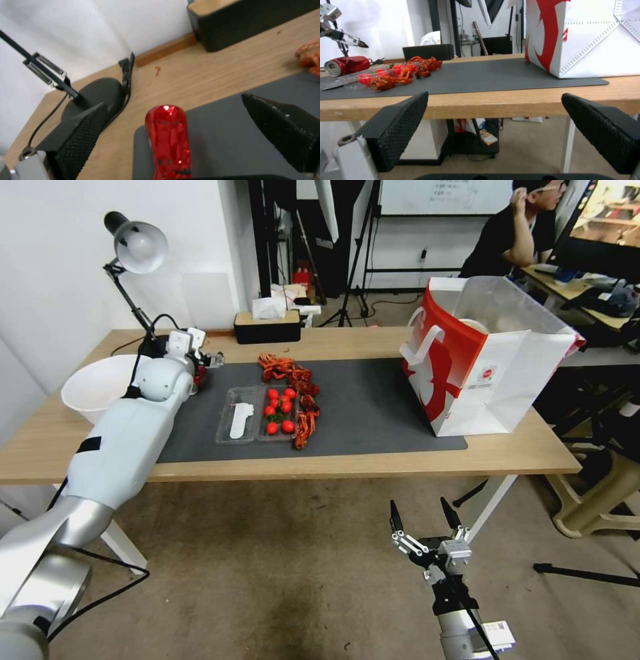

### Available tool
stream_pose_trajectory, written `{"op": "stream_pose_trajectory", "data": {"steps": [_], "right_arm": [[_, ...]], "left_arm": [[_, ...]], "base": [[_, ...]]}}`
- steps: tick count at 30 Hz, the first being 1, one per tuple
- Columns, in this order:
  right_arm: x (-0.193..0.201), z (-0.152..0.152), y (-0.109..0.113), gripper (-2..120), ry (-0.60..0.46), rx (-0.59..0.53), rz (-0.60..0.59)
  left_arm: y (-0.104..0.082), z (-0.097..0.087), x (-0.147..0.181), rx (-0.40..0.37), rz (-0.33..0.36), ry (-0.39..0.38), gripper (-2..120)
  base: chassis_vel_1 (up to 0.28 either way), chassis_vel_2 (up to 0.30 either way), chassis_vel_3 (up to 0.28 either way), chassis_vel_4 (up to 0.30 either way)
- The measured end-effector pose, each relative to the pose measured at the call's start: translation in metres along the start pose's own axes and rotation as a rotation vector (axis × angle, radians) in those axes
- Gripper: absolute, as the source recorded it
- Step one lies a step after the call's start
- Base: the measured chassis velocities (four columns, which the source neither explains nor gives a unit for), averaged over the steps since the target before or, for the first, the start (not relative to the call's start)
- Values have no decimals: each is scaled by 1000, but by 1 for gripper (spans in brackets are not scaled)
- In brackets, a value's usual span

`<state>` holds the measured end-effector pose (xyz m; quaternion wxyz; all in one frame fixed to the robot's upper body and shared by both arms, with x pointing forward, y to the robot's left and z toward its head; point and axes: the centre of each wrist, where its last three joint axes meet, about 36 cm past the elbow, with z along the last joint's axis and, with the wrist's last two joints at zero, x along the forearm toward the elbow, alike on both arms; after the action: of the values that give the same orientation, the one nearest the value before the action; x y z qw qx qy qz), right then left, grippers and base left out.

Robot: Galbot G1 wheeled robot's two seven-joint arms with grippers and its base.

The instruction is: Pick up the trash from the table and place it into the takeout bag.

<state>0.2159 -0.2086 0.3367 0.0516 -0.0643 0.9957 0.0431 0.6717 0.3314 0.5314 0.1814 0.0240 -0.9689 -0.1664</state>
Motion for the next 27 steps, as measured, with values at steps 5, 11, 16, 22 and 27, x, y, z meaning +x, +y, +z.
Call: {"op": "stream_pose_trajectory", "data": {"steps": [5, 11, 16, 22, 27], "right_arm": [[0, 0, 0, 100, -1, 1, -1], [0, 0, 0, 100, -1, 1, -1], [1, 0, -1, 100, 1, 3, -2], [1, 0, -1, 100, 1, 4, -3], [1, 0, -2, 100, 1, 5, -3]], "left_arm": [[4, -2, -6, -2, -5, 39, 100], [9, -3, -12, -2, 14, 82, 100], [15, -4, -18, 17, 20, 134, 100], [24, 2, -25, 57, 22, 194, 100], [27, 4, -26, 103, 34, 228, 100]], "base": [[0, 0, 0, 0], [0, 0, 0, 0], [0, 0, 0, 0], [0, 0, 0, 0], [0, 0, 0, 0]]}}
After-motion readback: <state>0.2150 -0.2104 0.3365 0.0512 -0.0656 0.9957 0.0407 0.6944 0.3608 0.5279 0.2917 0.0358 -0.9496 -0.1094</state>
